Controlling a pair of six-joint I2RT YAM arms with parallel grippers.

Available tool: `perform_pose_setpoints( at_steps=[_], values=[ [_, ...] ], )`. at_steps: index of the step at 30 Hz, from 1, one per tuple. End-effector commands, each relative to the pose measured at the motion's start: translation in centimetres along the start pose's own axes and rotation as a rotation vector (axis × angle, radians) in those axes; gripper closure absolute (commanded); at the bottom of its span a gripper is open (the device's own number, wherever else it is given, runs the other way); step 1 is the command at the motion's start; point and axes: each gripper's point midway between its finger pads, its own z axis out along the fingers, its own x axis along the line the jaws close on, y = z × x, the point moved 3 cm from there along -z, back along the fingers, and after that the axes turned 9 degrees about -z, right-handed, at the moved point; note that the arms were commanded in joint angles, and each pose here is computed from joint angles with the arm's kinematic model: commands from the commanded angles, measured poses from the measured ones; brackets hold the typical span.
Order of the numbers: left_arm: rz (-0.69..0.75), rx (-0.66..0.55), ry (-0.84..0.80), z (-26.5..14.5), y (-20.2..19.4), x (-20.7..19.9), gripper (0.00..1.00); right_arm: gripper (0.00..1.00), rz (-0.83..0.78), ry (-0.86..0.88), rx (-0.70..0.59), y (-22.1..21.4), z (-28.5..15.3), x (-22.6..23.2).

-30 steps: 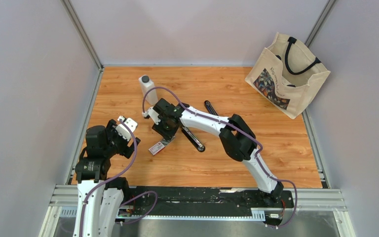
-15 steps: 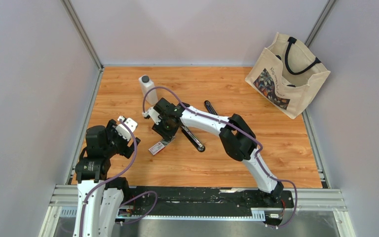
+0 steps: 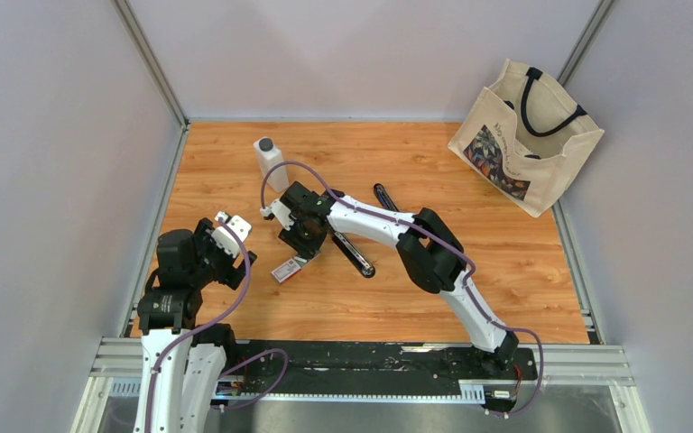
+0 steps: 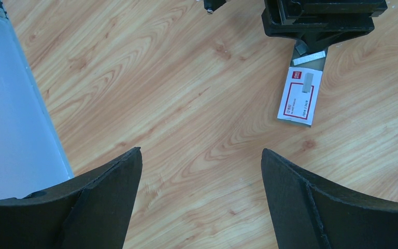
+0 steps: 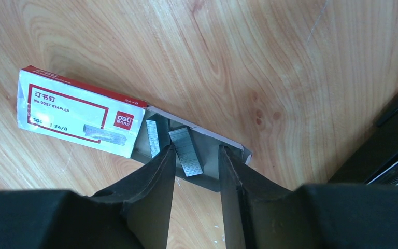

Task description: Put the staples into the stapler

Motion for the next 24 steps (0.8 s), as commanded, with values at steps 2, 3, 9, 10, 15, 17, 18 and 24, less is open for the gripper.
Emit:
perform_pose_setpoints(
  at_steps=[2,3,9,10,15,17,18,24],
  values=[
    [-0.004,-0.027,0.01,0.2,0.4,0.2,0.08,0.62,-0.019,-0.008,-0.027,1.1,-0.4,-0.3],
    [-0.004,-0.028,0.01,0.1,0.5,0.2,0.08,0.63,-0.017,-0.009,-0.027,1.1,-0.3,-0.4],
    [-0.003,-0.028,0.008,0.2,0.4,0.2,0.08,0.69,-0.019,-0.023,-0.022,1.0,-0.4,-0.5],
    [-0.003,-0.026,0.008,0.2,0.4,0.2,0.08,0.7,-0.018,-0.029,-0.027,1.1,-0.5,-0.7],
    [-0.006,-0.024,0.01,0.2,0.3,0.2,0.08,0.76,-0.023,-0.05,-0.06,1.9,-1.8,-0.8],
    [-0.003,-0.026,0.008,0.2,0.4,0.2,0.08,0.78,-0.027,-0.058,-0.076,2.3,-2.3,-0.8],
    [-0.004,-0.028,0.008,0.1,0.4,0.2,0.08,0.78,-0.027,-0.066,-0.085,2.5,-2.7,-1.0],
    [-0.005,-0.026,0.009,0.2,0.4,0.2,0.08,0.79,-0.026,-0.092,-0.118,3.1,-3.9,-1.0]
  ],
)
